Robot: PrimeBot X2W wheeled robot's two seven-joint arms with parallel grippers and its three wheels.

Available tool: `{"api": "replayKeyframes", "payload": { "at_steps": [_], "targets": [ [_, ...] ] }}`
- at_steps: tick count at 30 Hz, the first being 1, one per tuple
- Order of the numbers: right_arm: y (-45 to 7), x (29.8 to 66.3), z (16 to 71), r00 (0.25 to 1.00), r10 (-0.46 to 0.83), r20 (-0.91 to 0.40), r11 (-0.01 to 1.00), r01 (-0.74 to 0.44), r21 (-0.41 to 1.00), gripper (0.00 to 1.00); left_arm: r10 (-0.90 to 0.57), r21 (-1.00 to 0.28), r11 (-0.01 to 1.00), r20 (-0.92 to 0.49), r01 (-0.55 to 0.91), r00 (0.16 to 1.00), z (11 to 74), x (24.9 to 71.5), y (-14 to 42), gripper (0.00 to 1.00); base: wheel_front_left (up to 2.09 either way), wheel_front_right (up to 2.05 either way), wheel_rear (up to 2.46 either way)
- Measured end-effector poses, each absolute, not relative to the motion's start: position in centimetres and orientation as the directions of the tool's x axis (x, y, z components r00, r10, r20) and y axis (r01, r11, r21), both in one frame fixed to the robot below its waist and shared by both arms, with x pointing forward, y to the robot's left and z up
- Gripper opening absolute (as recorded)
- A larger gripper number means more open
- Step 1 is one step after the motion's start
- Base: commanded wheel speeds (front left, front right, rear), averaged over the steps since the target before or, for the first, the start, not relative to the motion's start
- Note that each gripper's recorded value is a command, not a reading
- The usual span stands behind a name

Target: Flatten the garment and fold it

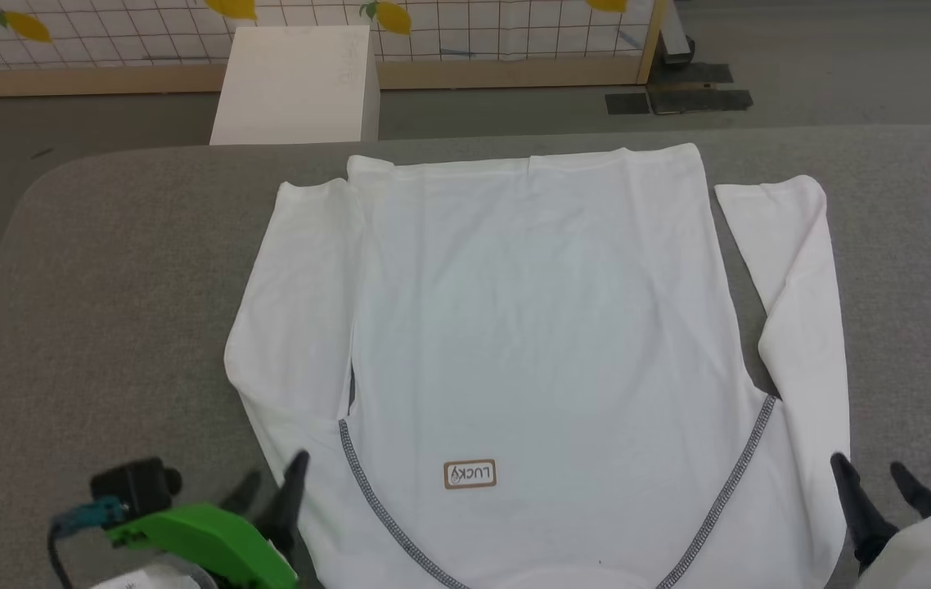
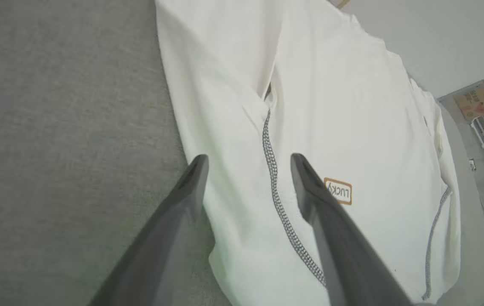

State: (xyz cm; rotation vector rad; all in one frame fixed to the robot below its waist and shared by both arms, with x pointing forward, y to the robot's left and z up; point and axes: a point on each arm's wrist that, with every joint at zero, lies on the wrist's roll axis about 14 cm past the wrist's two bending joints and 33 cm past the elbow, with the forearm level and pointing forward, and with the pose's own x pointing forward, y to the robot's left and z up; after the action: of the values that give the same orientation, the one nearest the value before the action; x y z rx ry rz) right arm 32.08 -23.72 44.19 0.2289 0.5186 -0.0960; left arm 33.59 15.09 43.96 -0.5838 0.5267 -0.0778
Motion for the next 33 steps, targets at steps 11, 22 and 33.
{"api": "replayKeyframes", "payload": {
  "at_steps": [11, 22, 33],
  "targets": [
    [-21.6, 38.0, 49.6, 0.986, 0.008, -0.166, 0.993, 0.012, 0.119, 1.0, -0.14, -0.299, 0.95, -0.154, 0.089, 0.978, 51.5, 46.6, 18.3, 1.0, 0.0, 0.0, 0.0],
    [-20.0, 43.3, 48.5, 0.994, 0.057, -0.093, 0.992, -0.045, 0.12, 1.0, -0.174, 0.041, 0.98, -0.303, 0.195, 0.937, 50.6, 59.1, 20.3, 1.0, 0.0, 0.0, 0.0],
    [-20.9, 44.6, 45.3, 0.989, 0.023, -0.143, 0.995, -0.008, 0.101, 1.0, -0.093, 0.018, 0.99, -0.65, 0.137, 0.754, 40.8, 63.8, 20.5, 1.0, 0.0, 0.0, 0.0]
  ]
}}
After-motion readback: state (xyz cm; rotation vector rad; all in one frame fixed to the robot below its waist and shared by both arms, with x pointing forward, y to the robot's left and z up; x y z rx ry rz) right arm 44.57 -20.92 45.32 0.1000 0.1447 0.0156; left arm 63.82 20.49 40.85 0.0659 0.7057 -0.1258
